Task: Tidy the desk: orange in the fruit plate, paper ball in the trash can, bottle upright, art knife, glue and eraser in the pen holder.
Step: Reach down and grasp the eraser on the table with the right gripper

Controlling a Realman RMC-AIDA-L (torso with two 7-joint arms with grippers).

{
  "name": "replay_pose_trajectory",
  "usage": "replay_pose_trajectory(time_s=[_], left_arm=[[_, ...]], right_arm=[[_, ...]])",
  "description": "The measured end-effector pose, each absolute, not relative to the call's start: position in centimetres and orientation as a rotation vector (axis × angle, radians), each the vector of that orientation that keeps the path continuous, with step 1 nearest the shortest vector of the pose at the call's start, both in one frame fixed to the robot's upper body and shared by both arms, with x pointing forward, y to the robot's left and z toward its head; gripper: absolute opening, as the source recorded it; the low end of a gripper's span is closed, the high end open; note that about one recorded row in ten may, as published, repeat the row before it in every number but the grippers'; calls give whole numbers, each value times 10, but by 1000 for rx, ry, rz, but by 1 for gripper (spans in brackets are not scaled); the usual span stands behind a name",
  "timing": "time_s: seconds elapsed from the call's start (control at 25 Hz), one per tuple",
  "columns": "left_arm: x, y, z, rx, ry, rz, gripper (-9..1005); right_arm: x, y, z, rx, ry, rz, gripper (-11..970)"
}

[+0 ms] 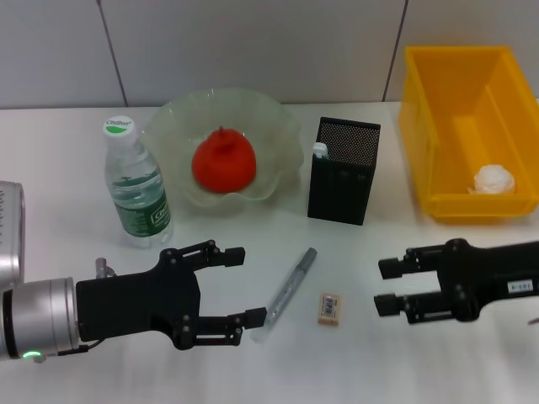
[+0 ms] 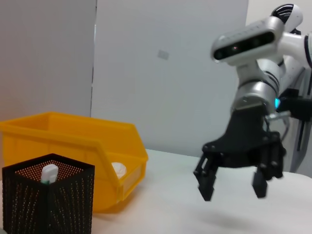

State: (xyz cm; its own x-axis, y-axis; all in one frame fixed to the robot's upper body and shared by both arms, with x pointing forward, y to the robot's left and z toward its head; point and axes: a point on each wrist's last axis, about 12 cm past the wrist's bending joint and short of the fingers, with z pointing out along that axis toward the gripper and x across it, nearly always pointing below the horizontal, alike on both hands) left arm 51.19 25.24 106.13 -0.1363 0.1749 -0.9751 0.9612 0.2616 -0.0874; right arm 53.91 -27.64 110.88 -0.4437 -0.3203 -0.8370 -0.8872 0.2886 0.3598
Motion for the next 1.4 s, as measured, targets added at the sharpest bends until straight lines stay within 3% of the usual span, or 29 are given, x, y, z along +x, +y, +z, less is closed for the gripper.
replay_pose_trajectory(time_s=[0.32, 0.56, 0.84, 1.4], left_arm=[[511, 252, 1061, 1132, 1508, -970, 869], [510, 252, 1060, 1142, 1504, -969, 869], [509, 251, 1060, 1144, 1503, -972, 869], [510, 248, 1061, 1153, 1491, -980, 869]], right_arm=[[576, -261, 1153, -917, 2243, 1123, 672], [617, -227, 1190, -823, 2580, 947, 671], [633, -190, 1204, -875, 2724, 835, 671], [634, -169, 1202, -964, 2770, 714, 671]])
